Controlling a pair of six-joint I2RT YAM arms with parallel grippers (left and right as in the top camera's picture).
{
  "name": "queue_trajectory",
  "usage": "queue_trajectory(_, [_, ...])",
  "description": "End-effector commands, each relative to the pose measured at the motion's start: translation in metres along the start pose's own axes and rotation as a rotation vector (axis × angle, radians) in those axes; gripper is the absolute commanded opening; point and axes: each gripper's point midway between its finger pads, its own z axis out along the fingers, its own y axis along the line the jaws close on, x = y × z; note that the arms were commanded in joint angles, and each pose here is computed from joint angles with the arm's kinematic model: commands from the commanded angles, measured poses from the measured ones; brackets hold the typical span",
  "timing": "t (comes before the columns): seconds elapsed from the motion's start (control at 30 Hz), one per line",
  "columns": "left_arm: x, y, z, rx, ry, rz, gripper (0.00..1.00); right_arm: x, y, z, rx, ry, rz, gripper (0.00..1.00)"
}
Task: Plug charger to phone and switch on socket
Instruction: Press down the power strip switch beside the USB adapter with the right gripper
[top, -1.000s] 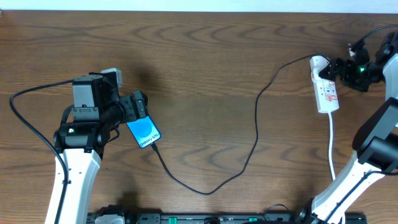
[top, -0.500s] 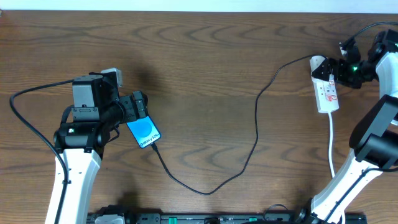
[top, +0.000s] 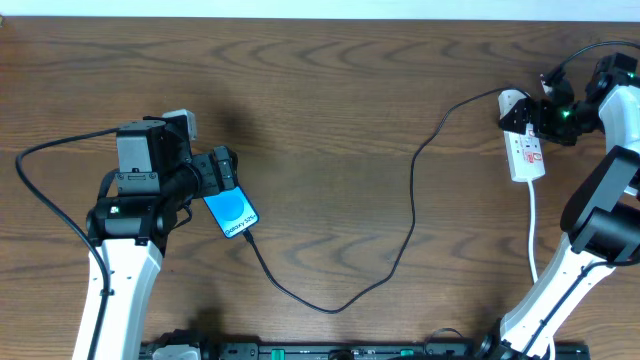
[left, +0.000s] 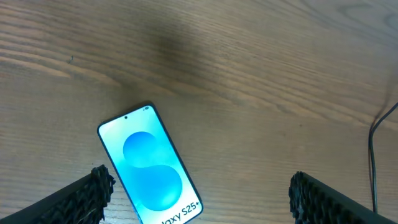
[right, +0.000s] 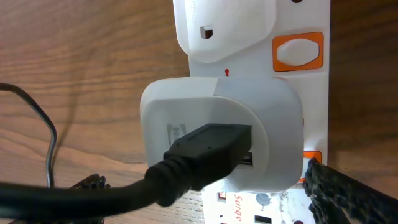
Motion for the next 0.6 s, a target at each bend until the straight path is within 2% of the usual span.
queue_trajectory(0.0, [-0.005,0.000,-0.003,-0.009,-0.015,0.025,0.93,0.006,0.015,0.016,-0.067,0.038,-0.004,0.99])
queue_trajectory(0.33, [-0.005,0.000,-0.003,-0.009,-0.015,0.025,0.93,0.001,0.033,0.014,-0.169,0.006,-0.001,0.99])
queue_trajectory(0.57, [-0.005,0.000,-0.003,-0.009,-0.015,0.025,0.93,0.000,0.034,0.014,-0.176,0.004,0.000,0.99])
